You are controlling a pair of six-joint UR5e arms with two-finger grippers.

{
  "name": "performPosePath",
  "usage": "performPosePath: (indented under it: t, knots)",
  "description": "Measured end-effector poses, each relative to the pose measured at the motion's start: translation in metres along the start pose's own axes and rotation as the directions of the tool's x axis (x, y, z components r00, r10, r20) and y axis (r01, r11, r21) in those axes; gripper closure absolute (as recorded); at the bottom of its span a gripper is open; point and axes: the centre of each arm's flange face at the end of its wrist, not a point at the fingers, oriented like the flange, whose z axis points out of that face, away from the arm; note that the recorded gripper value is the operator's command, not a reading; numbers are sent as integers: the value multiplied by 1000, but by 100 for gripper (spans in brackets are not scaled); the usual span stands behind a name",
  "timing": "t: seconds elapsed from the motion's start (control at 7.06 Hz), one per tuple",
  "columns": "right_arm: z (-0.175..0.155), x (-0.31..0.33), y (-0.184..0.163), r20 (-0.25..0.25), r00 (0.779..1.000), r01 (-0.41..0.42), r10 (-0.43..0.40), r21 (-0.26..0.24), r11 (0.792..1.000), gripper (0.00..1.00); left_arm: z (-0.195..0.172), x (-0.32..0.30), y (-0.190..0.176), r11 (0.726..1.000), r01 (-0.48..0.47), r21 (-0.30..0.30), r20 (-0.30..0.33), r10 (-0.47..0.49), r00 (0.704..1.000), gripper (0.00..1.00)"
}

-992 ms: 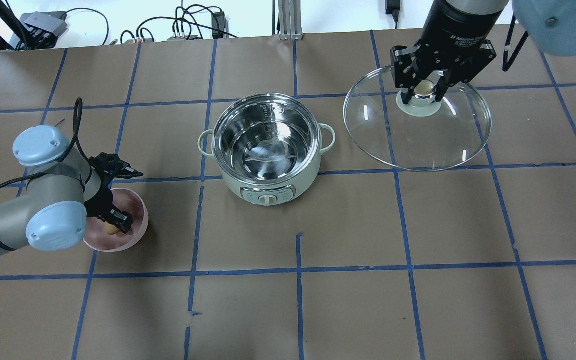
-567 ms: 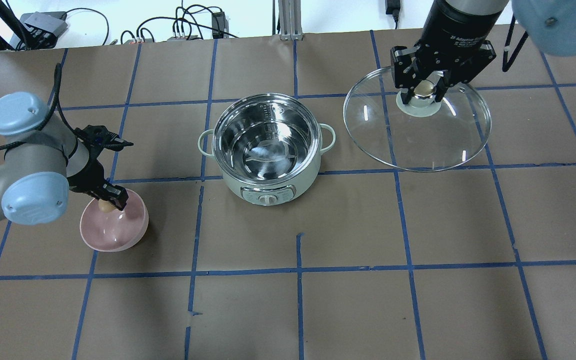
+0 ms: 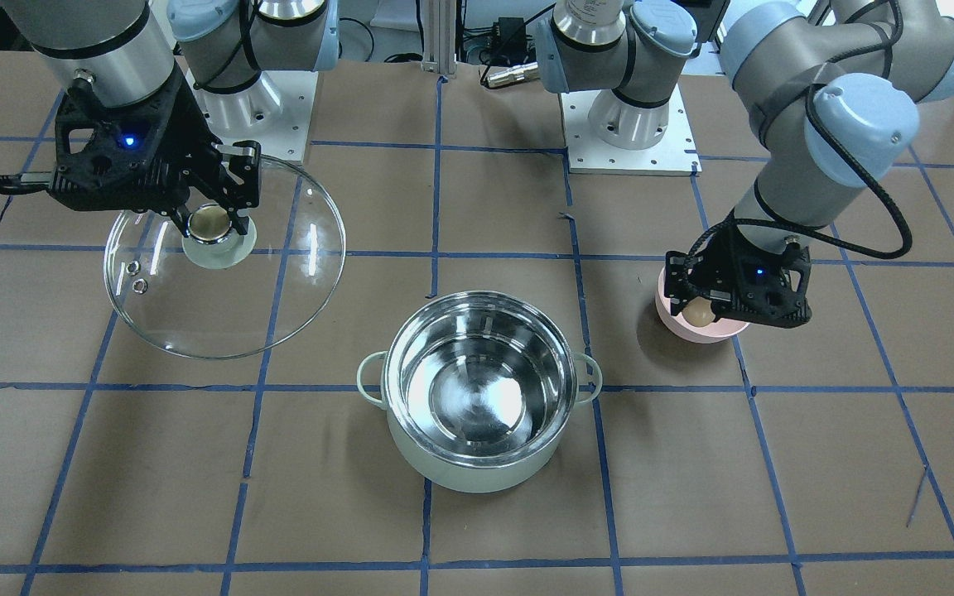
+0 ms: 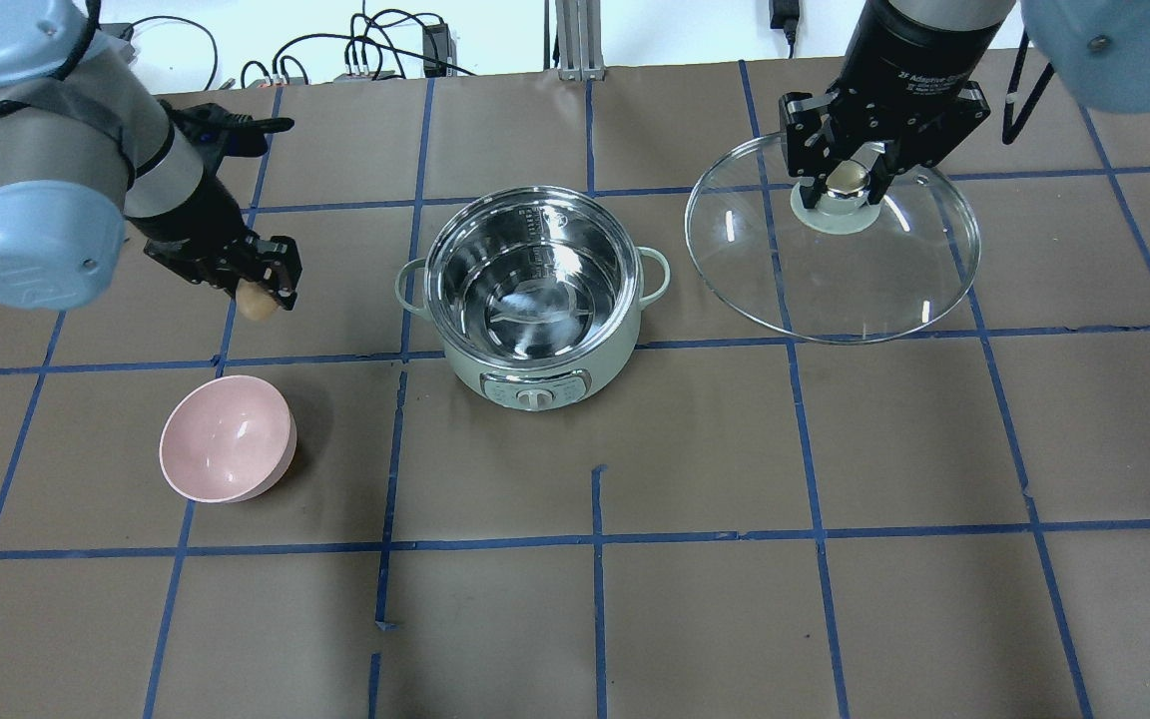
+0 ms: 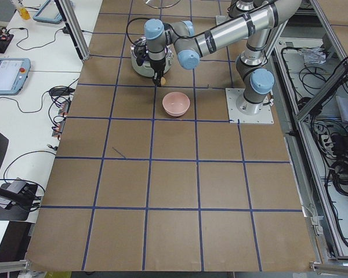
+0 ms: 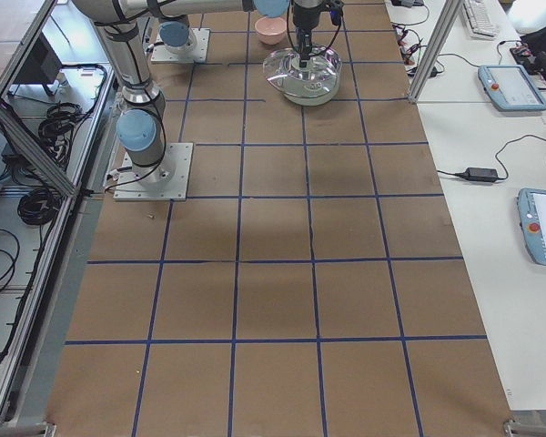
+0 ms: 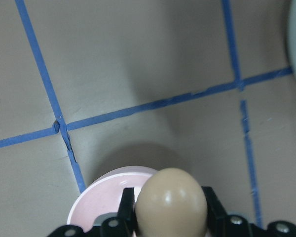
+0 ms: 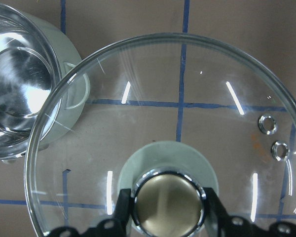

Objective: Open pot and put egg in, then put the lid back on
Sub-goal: 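Carry the egg over the open pot and release it inside with the left gripper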

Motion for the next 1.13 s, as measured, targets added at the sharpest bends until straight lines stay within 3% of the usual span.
performPosePath:
  t: [0.28,0.57,0.85,0.99,1.13]
  knots:
    - [0,0,0,0,1000,1,-1,1,1000,93,-3,62,-19,993,93,67,-20,-92,996,80]
    - [0,-1,0,0,1000,1,-1,1,1000,93,23,116,-47,983,125,133,-50,-119,992,80]
    - [0,-1,0,0,1000,1,-1,1,1000,93,46,141,-58,981,150,122,-61,-144,988,77]
    - [0,-1,-1,1,1000,0,0,2,1000,93,57,150,-59,984,146,107,-59,-140,988,71]
    - [0,-1,-1,2,1000,-1,1,4,1000,93,64,159,-58,985,140,100,-57,-134,989,49]
